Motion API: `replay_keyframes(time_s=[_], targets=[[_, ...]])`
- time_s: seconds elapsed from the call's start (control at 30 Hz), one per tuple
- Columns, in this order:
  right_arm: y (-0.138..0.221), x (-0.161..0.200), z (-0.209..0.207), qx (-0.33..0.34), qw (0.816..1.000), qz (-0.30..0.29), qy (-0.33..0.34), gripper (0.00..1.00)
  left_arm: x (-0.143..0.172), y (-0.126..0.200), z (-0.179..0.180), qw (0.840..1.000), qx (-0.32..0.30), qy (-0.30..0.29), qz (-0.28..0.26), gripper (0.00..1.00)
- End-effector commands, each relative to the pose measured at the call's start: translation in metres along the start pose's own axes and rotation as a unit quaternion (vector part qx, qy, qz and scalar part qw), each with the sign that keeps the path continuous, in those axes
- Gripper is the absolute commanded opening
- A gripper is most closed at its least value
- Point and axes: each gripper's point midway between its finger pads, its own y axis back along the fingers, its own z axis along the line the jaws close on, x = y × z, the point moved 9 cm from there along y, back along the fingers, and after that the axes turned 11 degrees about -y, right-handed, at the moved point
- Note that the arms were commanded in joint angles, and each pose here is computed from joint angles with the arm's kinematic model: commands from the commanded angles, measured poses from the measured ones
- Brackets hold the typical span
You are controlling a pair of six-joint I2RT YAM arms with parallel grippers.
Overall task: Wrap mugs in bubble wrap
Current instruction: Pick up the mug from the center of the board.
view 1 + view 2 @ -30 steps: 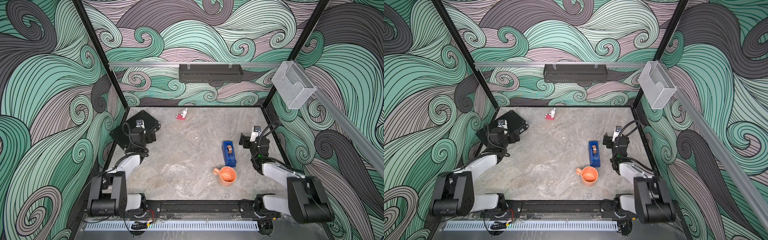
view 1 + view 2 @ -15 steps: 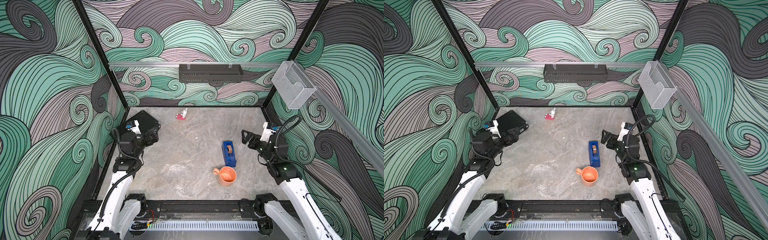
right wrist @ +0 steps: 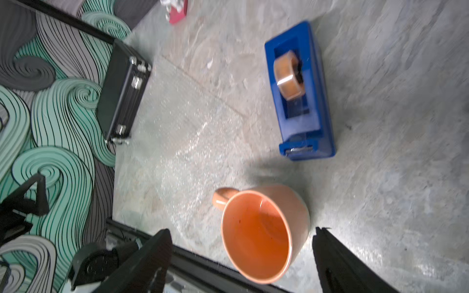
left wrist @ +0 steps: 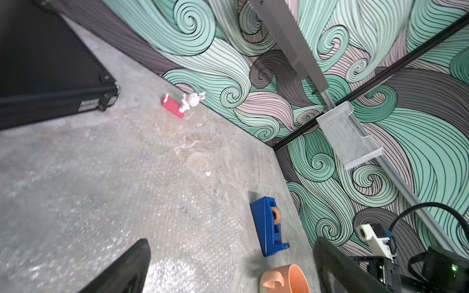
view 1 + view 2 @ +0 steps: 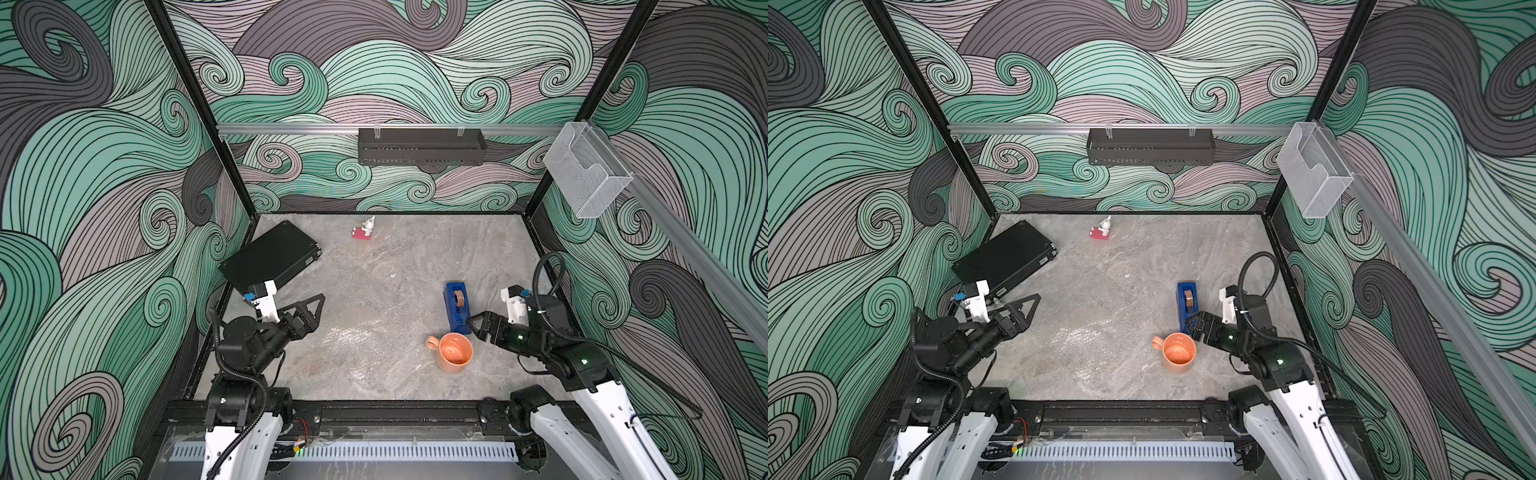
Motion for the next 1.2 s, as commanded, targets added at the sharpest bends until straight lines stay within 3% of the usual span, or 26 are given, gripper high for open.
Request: replay_keyframes(time_s=[0.0, 0.33, 0.6, 1.03, 1.1, 1.17], targets=[[0.006, 0.010, 0.008, 0.018, 0.998, 0.043, 0.031, 0.87, 0.016, -0.010, 0.014, 0.996, -0.011, 0.090, 0.024, 0.99], [-0.023, 0.031, 0.034, 0.062, 0.981, 0.119, 0.141, 0.70, 0.026, -0.034, 0.022, 0.983, -0.012, 0.134, 0.126, 0.99], [-0.051, 0.051, 0.050, 0.160, 0.947, 0.142, 0.241, 0.58, 0.035, -0.034, 0.021, 0.970, -0.010, 0.157, 0.184, 0.99], [-0.086, 0.069, 0.053, 0.238, 0.905, 0.173, 0.307, 0.41, 0.051, -0.031, 0.026, 0.963, 0.007, 0.202, 0.177, 0.99], [-0.090, 0.070, 0.052, 0.249, 0.900, 0.177, 0.312, 0.39, 0.050, -0.031, 0.026, 0.968, 0.011, 0.185, 0.168, 0.99], [-0.092, 0.071, 0.050, 0.258, 0.895, 0.177, 0.317, 0.37, 0.044, -0.023, 0.024, 0.973, -0.024, 0.140, 0.183, 0.99]])
